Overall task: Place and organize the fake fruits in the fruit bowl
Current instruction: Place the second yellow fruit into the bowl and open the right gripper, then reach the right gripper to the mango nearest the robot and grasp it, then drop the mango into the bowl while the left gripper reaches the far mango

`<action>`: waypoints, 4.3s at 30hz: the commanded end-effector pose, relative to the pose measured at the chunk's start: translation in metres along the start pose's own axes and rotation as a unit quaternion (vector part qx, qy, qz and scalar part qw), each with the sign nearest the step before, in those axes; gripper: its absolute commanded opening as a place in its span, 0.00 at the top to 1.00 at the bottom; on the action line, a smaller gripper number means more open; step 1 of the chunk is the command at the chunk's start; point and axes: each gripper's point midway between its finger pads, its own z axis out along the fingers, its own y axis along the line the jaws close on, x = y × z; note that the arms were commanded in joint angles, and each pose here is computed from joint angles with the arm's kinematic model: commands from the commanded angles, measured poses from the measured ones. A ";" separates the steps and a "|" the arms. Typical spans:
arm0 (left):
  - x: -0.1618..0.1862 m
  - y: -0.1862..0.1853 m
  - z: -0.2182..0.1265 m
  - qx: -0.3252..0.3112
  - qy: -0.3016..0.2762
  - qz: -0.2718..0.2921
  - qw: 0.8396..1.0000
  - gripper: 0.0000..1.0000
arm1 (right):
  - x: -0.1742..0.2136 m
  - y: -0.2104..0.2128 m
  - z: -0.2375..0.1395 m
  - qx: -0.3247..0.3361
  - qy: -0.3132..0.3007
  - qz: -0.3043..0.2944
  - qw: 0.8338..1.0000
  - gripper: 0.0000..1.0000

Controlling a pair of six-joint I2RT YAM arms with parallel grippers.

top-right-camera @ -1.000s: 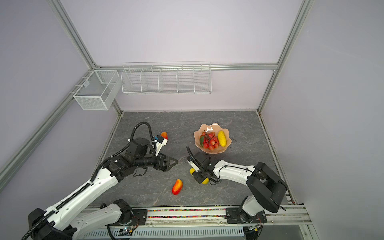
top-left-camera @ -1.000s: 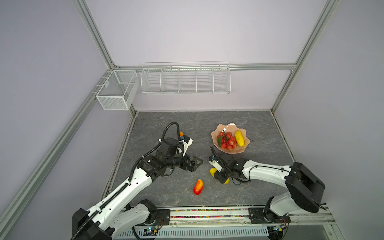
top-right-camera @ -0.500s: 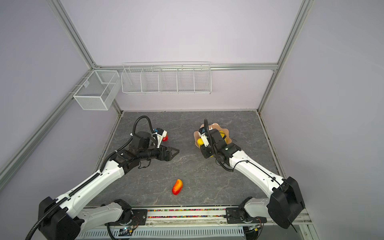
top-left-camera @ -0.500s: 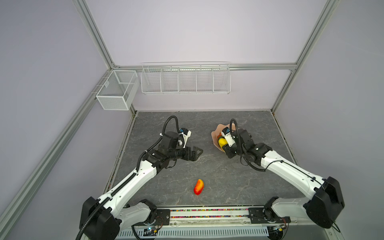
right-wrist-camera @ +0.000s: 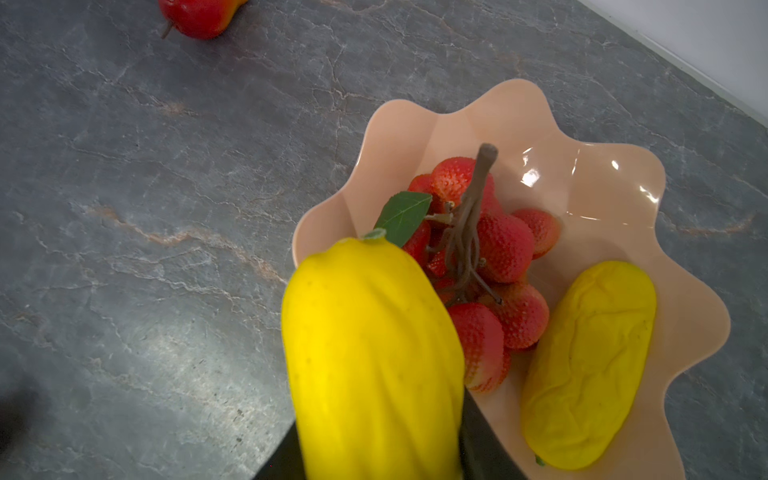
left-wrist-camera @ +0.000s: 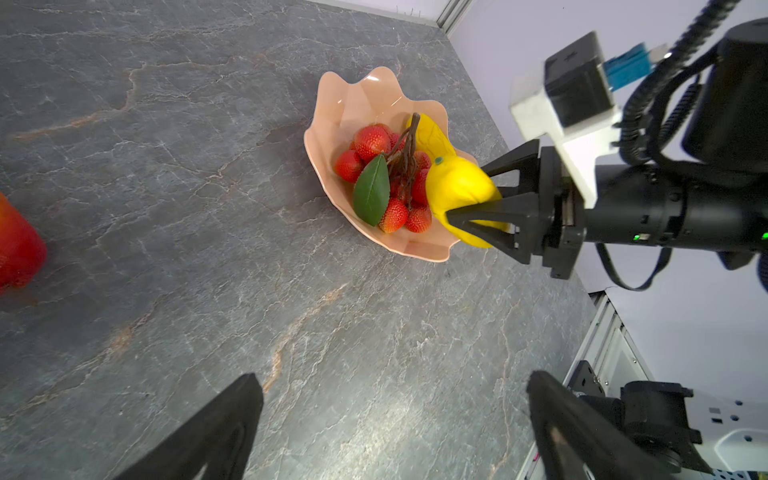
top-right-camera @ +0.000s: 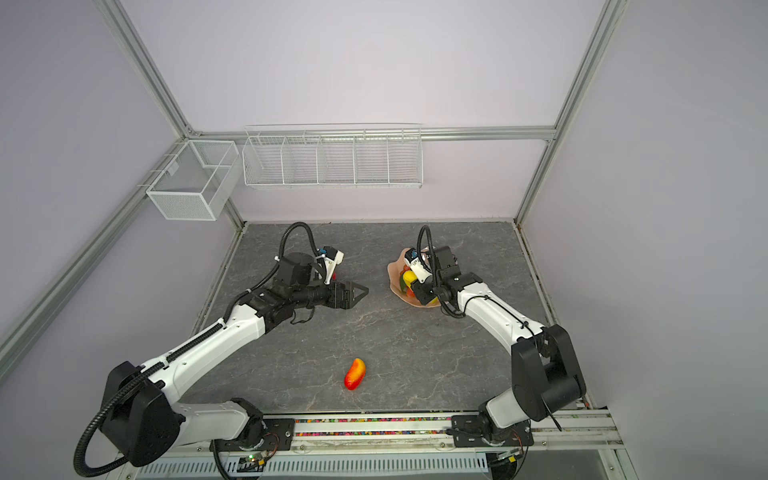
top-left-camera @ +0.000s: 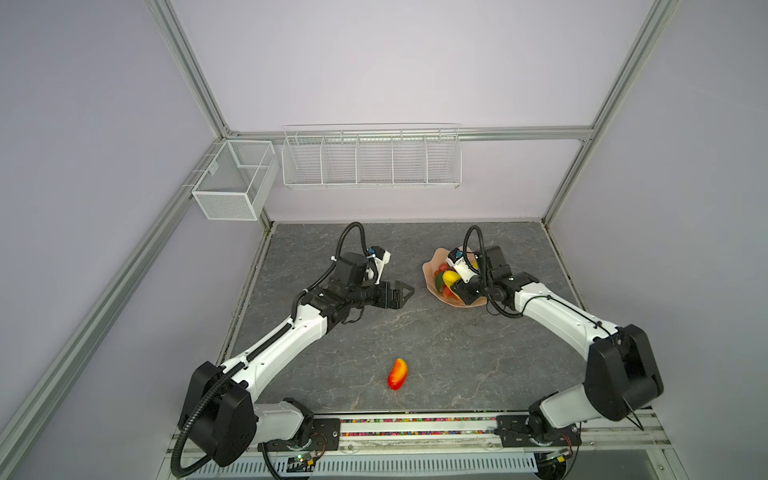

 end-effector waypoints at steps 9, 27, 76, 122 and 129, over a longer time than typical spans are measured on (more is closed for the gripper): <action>-0.010 -0.003 -0.010 0.006 -0.018 0.002 1.000 0.01 | 0.002 -0.012 0.021 0.009 0.005 -0.087 0.996 0.58; -0.010 -0.007 -0.018 0.009 -0.021 0.002 1.000 0.01 | -0.020 0.002 -0.014 0.016 -0.044 -0.088 0.995 0.10; 0.115 0.028 -0.150 -0.159 0.080 -0.143 0.974 0.01 | 0.107 0.278 0.027 -0.074 0.241 0.147 0.957 0.19; -0.009 0.052 -0.020 -0.151 0.072 -0.076 0.983 0.01 | -0.085 0.004 0.083 0.052 0.077 0.134 0.987 0.58; -0.009 0.063 -0.021 -0.167 0.061 -0.073 0.981 0.01 | -0.076 -0.005 0.097 0.069 0.091 0.134 0.984 0.54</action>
